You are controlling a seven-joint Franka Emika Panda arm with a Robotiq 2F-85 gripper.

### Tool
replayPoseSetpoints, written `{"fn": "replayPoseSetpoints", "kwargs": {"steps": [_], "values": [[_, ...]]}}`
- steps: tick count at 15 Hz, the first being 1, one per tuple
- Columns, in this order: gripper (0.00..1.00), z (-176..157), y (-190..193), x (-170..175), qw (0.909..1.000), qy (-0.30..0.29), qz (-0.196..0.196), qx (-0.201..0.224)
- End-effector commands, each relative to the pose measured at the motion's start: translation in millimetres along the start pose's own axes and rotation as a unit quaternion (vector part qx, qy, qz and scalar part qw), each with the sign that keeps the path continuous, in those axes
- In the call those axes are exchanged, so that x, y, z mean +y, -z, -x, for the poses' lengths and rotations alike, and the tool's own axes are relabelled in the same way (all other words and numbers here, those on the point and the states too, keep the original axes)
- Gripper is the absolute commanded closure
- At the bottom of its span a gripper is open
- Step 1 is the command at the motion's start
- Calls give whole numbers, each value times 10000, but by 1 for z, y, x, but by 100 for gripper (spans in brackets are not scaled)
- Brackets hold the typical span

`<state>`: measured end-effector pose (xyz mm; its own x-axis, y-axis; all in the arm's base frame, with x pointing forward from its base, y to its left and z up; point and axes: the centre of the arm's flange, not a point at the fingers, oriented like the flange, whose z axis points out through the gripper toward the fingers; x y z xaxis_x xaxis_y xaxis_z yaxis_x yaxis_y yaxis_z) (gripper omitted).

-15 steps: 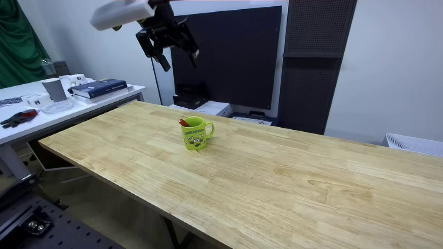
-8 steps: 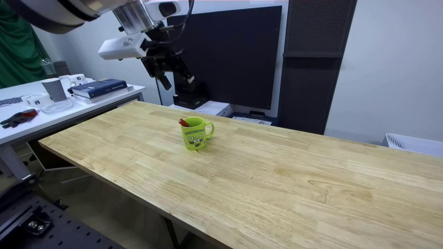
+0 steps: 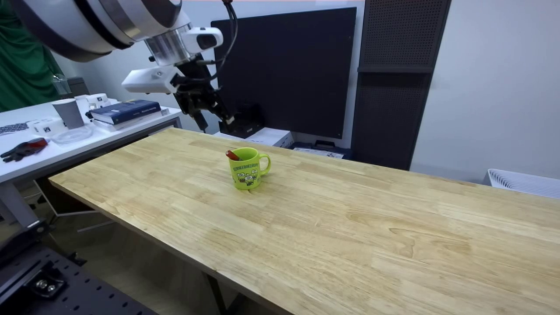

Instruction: Remove the marker from the mug and put it on the table

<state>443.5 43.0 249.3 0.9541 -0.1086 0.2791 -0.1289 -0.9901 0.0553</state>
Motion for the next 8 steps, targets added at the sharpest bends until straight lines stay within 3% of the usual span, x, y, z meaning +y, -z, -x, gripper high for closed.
{"fn": "replayPoseSetpoints", "kwargs": {"steps": [1, 8], "values": [[0, -1, -4, 2, 10000, -21, 59, -62], [0, -9, -46, 6, 9992, 48, 300, -243]]}}
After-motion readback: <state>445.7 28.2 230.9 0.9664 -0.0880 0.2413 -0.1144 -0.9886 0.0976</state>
